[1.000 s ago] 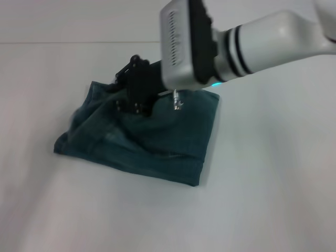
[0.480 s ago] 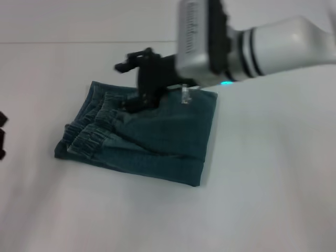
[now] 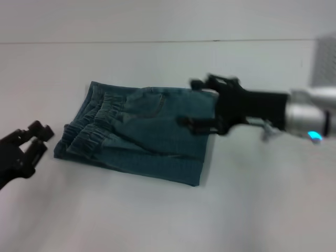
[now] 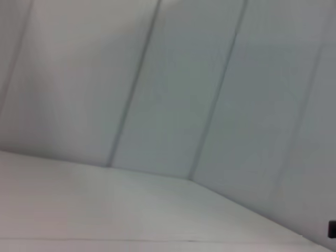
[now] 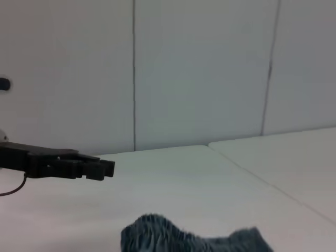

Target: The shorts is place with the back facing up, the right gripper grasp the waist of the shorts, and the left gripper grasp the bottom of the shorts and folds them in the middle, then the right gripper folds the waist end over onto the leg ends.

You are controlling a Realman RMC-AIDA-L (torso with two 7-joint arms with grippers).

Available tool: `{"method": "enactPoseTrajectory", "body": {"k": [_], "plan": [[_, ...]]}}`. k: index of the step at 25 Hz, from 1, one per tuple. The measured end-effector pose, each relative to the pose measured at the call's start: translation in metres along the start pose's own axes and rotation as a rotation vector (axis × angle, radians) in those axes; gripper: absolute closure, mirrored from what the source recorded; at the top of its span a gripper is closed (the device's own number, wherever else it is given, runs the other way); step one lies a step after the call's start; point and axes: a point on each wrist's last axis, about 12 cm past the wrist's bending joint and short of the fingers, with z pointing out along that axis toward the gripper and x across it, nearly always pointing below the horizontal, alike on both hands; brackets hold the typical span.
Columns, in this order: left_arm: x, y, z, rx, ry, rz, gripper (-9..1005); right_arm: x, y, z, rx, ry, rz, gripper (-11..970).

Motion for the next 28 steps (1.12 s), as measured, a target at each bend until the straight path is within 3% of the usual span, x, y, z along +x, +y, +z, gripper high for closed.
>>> {"method": "enactPoseTrajectory", "body": {"k": [6, 13, 18, 20, 25, 28], "plan": [[-0.004, -0.004, 0.001, 0.151, 0.123, 0.016, 604, 0.050, 0.034, -0.039, 0.057, -0.099, 0.018, 35], [-0.010, -0.006, 0.007, 0.328, 0.291, 0.029, 467, 0.084, 0.055, -0.058, 0.095, -0.085, 0.073, 35], [-0.014, 0.000, 0.010, 0.344, 0.361, 0.042, 369, 0.092, 0.063, -0.061, 0.102, -0.084, 0.086, 36], [-0.015, 0.002, 0.009, 0.335, 0.364, 0.051, 140, 0.093, 0.064, -0.060, 0.099, -0.085, 0.093, 36], [-0.018, 0.007, 0.011, 0.316, 0.373, 0.072, 56, 0.093, 0.065, -0.058, 0.099, -0.092, 0.087, 36], [-0.020, 0.009, 0.011, 0.313, 0.389, 0.063, 56, 0.093, 0.067, -0.056, 0.095, -0.096, 0.085, 36]]}}
